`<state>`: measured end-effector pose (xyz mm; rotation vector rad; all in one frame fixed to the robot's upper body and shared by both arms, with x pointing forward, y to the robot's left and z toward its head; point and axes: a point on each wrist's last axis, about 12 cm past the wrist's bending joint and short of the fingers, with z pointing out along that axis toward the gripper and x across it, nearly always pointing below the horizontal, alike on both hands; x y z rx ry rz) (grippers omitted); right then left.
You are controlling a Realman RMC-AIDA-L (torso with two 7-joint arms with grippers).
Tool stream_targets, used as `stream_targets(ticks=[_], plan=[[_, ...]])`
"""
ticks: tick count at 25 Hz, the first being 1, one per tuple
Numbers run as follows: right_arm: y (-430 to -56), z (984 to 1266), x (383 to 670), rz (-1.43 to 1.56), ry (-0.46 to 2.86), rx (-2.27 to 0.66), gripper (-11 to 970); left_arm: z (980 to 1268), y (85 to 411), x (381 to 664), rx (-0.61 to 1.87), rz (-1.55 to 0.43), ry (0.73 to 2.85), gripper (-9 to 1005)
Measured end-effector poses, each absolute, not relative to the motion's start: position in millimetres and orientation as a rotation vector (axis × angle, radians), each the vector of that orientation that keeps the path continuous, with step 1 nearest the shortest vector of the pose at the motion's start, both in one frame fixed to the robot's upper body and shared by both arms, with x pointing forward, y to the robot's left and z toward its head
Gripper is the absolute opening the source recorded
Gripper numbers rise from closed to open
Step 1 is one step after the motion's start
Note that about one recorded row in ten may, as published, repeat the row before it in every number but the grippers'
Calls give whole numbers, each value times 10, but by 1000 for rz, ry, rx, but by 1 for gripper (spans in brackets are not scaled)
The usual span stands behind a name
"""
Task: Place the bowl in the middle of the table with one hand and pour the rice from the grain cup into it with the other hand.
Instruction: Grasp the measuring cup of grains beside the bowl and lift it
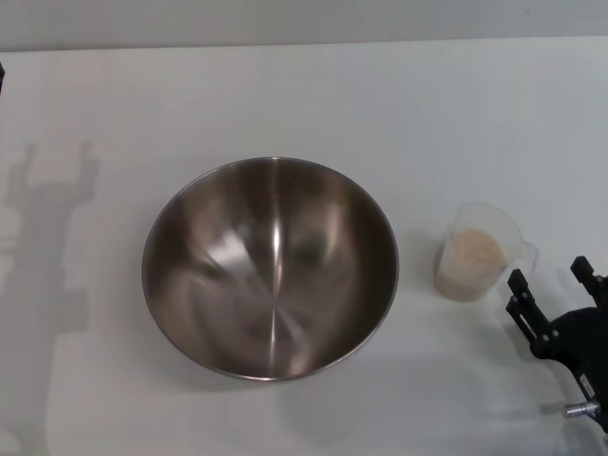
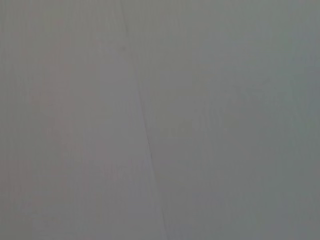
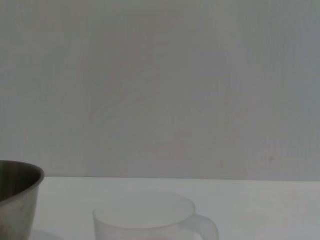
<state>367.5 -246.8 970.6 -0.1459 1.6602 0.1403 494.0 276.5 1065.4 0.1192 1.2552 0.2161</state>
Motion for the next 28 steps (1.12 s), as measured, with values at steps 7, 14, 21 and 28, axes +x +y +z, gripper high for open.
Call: stream_targets(ticks=[7,14,21,28], plan=[[-2493,9713,3709,124,1654,-133,735,10635,2774,4928,122,219,1262,727],[-2529,9721,3749,106,1646,-129,722,10596,2795,4915,128,226,1276,727],[-2543,9713,3853,98,1655,-149,709,10580,2802,4910,131,229,1283,726],[-2515,9728,3966,106,1649,-166,696,10549,2824,4901,138,237,1295,726]])
